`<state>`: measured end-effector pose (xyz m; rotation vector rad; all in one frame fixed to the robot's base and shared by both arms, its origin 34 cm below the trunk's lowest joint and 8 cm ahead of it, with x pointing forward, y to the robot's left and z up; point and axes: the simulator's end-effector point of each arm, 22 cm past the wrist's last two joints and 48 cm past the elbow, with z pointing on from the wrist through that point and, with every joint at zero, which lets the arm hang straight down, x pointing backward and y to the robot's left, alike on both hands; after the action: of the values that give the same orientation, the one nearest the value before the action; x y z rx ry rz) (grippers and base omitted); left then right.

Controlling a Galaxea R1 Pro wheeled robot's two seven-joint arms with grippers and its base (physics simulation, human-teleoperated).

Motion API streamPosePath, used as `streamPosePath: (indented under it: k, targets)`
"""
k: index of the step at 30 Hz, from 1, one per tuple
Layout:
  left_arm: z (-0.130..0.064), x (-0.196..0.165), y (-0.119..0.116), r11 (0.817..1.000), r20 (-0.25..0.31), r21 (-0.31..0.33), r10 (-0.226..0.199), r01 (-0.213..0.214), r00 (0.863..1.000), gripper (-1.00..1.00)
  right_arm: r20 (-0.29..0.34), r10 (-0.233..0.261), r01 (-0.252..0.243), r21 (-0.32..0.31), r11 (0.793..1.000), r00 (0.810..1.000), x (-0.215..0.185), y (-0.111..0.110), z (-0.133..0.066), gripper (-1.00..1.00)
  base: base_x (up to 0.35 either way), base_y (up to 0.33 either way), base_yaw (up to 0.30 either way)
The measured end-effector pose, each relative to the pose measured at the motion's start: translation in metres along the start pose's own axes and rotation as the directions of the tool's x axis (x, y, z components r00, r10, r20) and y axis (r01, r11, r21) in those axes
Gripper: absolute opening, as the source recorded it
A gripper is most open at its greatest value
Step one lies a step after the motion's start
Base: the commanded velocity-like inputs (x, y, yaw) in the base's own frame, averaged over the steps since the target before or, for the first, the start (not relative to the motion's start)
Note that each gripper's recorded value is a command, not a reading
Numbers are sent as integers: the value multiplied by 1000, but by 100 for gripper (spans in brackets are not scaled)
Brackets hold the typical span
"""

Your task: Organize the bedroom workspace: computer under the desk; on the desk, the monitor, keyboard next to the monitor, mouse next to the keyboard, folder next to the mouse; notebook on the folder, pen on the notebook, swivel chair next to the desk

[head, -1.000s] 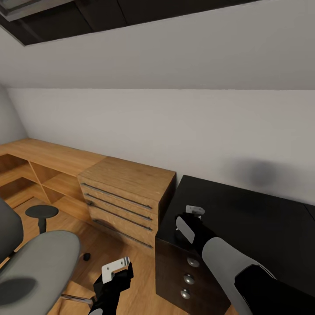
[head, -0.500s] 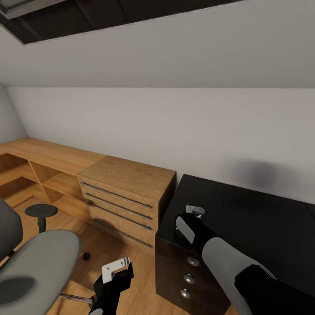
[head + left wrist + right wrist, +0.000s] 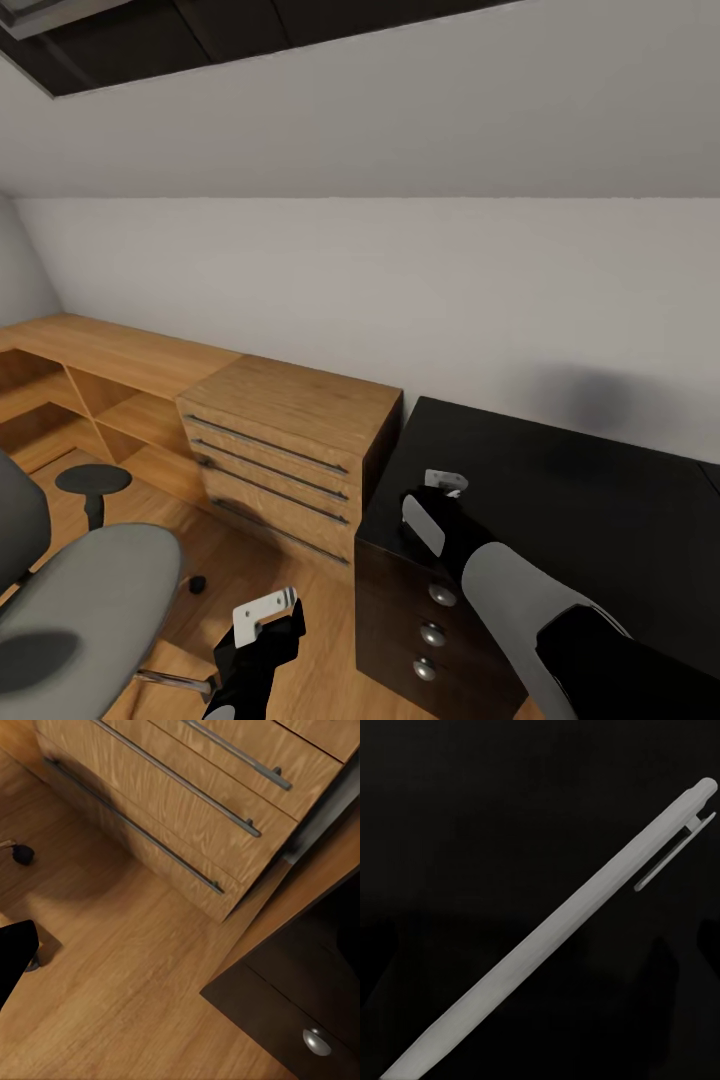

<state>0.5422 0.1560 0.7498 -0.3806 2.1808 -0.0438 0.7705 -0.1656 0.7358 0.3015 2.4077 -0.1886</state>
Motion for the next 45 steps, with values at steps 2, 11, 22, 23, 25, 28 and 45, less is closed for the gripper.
streamPosePath:
  k: [2,11,22,23,25,28,45]
  targets:
    - [0,0,0,1000,0,0,0,0,1000,100,0,-1,1,0,1000,1000,0,0,0,100,0,0,0]
    - [4,6,1,1000,0,0,0,0,1000,100,11,2,-2,-2,1000,1000,1,1,4,100,0,0,0]
    - [4,6,1,1000,0,1,0,0,1000,100,11,2,-2,-1,1000,1000,1,1,4,100,0,0,0]
    - [4,6,1,1000,0,1,0,0,1000,100,11,2,-2,-1,1000,1000,1,1,4,100,0,0,0]
    - [4,6,1,1000,0,0,0,0,1000,100,11,3,-3,-1,1000,1000,1,1,4,100,0,0,0]
    - [4,6,1,1000,0,0,0,0,1000,100,10,5,-5,-3,1000,1000,1,1,4,-100,0,0,0]
    - [4,6,1,1000,0,0,0,0,1000,100,10,5,-5,-1,1000,1000,1,1,4,-100,0,0,0]
